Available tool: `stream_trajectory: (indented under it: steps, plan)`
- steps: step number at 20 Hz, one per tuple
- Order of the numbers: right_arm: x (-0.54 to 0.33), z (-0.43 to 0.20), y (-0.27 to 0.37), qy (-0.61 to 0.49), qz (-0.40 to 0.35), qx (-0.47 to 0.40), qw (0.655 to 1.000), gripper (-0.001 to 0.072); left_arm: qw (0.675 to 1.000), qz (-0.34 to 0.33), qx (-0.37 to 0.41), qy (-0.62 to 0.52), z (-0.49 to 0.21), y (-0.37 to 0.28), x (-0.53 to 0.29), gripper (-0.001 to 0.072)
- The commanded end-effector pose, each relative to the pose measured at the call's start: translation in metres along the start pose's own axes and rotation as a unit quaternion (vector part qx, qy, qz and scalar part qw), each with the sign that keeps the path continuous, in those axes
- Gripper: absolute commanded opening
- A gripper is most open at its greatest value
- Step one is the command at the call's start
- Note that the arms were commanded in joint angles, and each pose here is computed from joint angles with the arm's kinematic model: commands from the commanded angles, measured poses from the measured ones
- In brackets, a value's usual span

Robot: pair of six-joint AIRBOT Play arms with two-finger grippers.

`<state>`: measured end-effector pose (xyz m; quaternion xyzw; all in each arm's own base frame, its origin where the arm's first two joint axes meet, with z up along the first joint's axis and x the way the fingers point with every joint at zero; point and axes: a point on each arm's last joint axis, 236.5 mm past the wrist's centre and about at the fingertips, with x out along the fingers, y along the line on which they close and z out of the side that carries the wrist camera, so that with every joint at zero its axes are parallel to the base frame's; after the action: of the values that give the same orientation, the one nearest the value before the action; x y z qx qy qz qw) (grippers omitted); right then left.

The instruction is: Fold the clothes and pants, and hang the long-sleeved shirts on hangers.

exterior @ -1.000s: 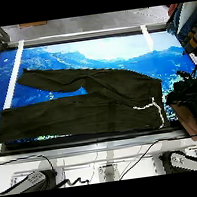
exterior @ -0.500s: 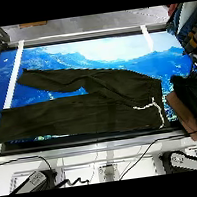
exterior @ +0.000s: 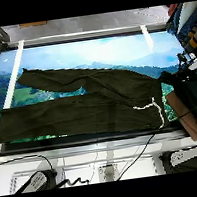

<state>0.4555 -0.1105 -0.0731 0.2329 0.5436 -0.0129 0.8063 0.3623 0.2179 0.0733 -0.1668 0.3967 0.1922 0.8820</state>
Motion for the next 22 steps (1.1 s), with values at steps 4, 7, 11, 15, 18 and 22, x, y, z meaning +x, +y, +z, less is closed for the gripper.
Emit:
stream_trajectory:
  steps: [4,7,11,15,18,22]
  plan:
    - [0.033,-0.018,0.008,0.046,0.048,-0.018,0.998,0.0434,0.999,-0.026,0.02,-0.041,0.02,-0.034,0.004,0.0697]
    - [0.027,0.0,0.031,0.013,0.091,-0.051,0.994,0.0134,0.998,-0.054,0.018,-0.04,0.019,-0.06,0.018,0.0696]
    - [0.002,0.039,0.039,-0.026,0.084,-0.084,0.993,0.0023,0.99,-0.117,-0.038,-0.067,0.031,-0.108,0.047,0.0694]
    - [-0.027,0.092,0.044,-0.104,0.066,-0.101,0.987,0.0023,0.989,-0.134,-0.04,-0.051,0.015,-0.139,0.085,0.0693]
    - [-0.031,0.11,0.03,-0.135,0.035,-0.064,0.988,0.0023,0.987,-0.129,-0.086,-0.036,0.002,-0.146,0.114,0.0691]
    - [-0.03,0.113,0.013,-0.139,-0.001,-0.066,0.988,0.0023,0.985,-0.109,-0.128,-0.024,-0.013,-0.136,0.151,0.0635]
